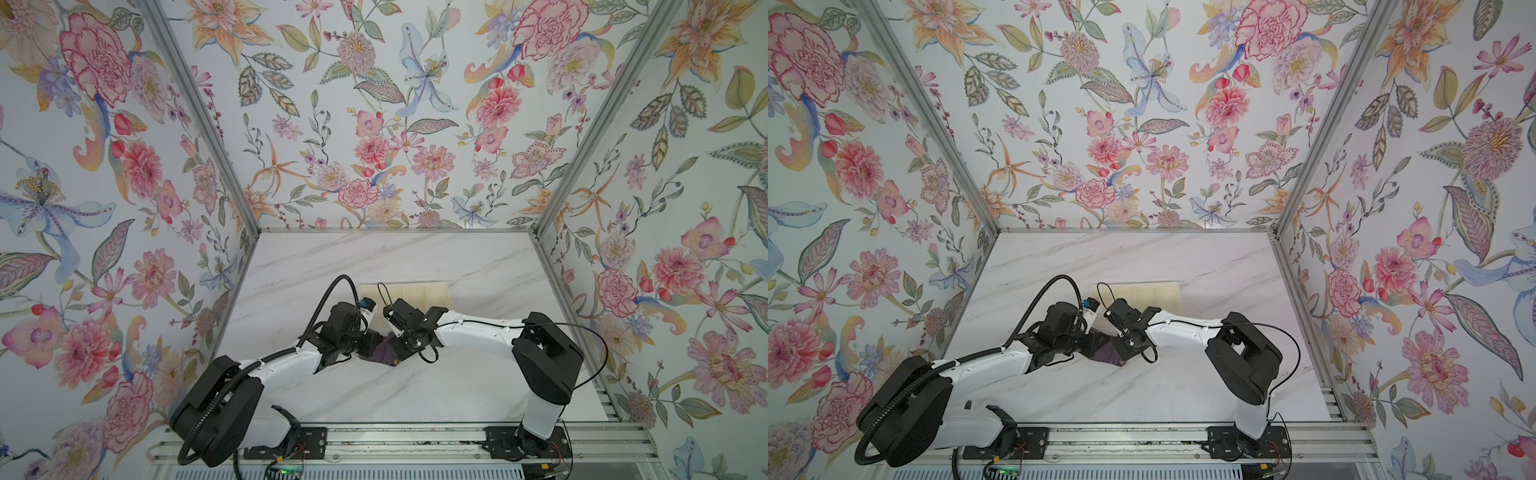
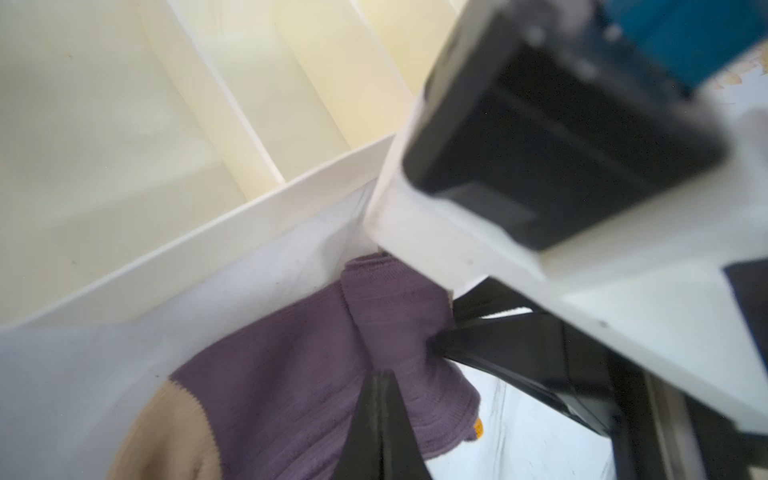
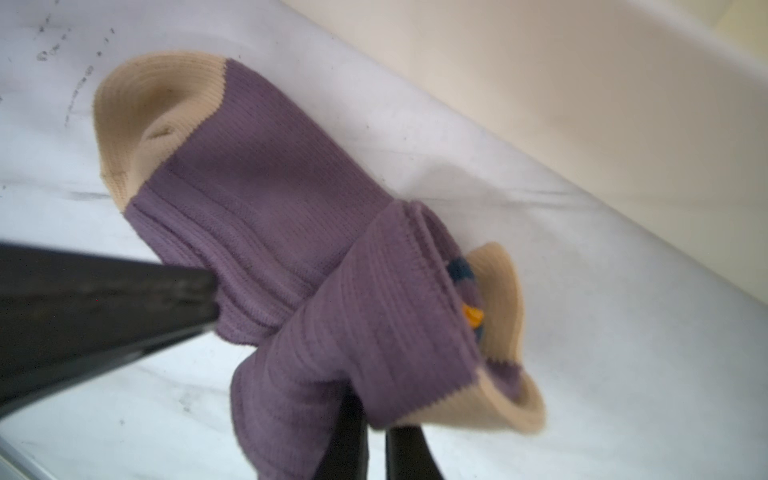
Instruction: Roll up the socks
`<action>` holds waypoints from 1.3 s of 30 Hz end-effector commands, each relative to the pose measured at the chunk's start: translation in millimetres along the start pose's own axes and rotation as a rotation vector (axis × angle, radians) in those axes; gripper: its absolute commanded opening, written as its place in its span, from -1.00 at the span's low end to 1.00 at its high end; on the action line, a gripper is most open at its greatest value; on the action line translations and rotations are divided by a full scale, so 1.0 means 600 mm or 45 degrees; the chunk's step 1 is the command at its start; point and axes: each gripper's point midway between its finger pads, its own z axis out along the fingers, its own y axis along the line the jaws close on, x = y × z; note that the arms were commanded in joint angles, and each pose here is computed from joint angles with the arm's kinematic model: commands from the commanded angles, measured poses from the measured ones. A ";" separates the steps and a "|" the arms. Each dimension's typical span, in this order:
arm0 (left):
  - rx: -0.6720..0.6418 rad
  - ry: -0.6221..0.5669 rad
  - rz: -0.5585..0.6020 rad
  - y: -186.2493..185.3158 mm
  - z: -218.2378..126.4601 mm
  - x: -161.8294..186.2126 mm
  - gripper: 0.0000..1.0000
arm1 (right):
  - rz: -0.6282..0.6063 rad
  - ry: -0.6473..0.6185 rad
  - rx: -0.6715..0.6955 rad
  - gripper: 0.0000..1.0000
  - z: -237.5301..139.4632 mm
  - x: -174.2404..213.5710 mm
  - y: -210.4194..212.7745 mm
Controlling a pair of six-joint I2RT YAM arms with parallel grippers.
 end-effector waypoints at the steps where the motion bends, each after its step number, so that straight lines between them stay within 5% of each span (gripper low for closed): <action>1: 0.078 0.023 -0.048 -0.014 0.007 0.016 -0.96 | -0.018 0.068 0.021 -0.83 0.011 0.017 -0.002; 39: 0.232 0.005 -0.061 -0.075 0.047 0.013 -0.86 | -0.011 0.053 -0.046 -0.83 0.016 0.011 0.014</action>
